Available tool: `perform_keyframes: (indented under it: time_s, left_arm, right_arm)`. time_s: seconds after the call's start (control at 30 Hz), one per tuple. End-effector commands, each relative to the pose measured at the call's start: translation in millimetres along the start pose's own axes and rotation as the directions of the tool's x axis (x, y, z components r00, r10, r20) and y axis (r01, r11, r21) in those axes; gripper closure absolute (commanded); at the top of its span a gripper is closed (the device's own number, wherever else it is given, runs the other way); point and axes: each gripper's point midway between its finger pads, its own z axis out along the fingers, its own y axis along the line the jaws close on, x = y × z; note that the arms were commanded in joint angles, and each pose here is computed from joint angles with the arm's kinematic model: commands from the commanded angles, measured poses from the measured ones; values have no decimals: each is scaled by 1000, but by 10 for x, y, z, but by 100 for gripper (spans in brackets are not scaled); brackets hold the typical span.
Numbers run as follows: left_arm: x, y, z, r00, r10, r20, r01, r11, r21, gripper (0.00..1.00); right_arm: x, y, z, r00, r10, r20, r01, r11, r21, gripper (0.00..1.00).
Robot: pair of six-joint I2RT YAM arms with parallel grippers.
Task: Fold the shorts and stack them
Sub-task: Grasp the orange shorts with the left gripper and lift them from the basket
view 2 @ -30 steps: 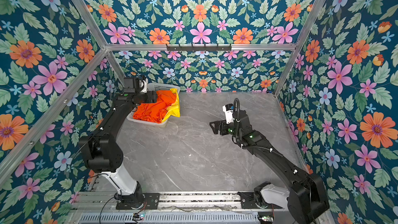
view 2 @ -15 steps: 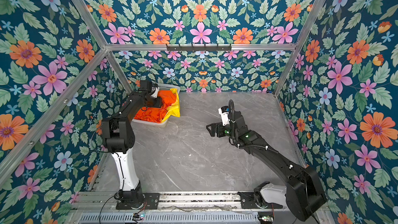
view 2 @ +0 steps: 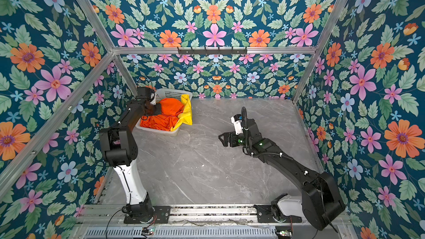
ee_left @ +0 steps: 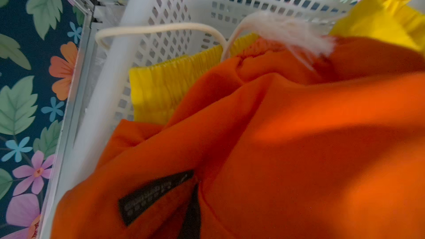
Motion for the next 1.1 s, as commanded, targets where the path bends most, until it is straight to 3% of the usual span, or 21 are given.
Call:
perform_keyframes:
  time_s: [0.0, 0.23, 0.47, 0.6, 0.7, 0.83, 1.07]
  left_arm:
    - [-237, -30, -236, 996, -20, 88, 18, 1000, 25, 100]
    - [-714, -368, -1188, 955, -52, 292, 3, 986, 164, 100]
    - [-1005, -937, -2467, 848, -44, 528, -142, 941, 307, 100]
    - [-999, -1306, -3232, 763, -90, 640, -252, 871, 422, 100]
    - [-895, -1585, -3672, 731, -128, 671, -328, 796, 509, 100]
    - [-661, -1957, -4079, 720, -137, 680, -426, 687, 589, 100]
    - [-256, -2527, -4445, 733, -113, 671, -533, 518, 669, 100]
  right_arm:
    - [-129, 110, 13, 999, -10, 34, 11, 999, -41, 1]
    - [-261, 203, -15, 998, 11, 69, -6, 997, -73, 1]
    - [-405, 328, -143, 993, 32, 116, -19, 993, -112, 1]
    - [-492, 340, -288, 988, 29, 153, -15, 996, -88, 1]
    - [-554, 323, -425, 983, 27, 181, -18, 999, -51, 1]
    - [-562, 326, -633, 979, 17, 205, -13, 1000, -22, 1]
    - [-468, 310, -952, 965, -3, 262, 4, 1000, -1, 1]
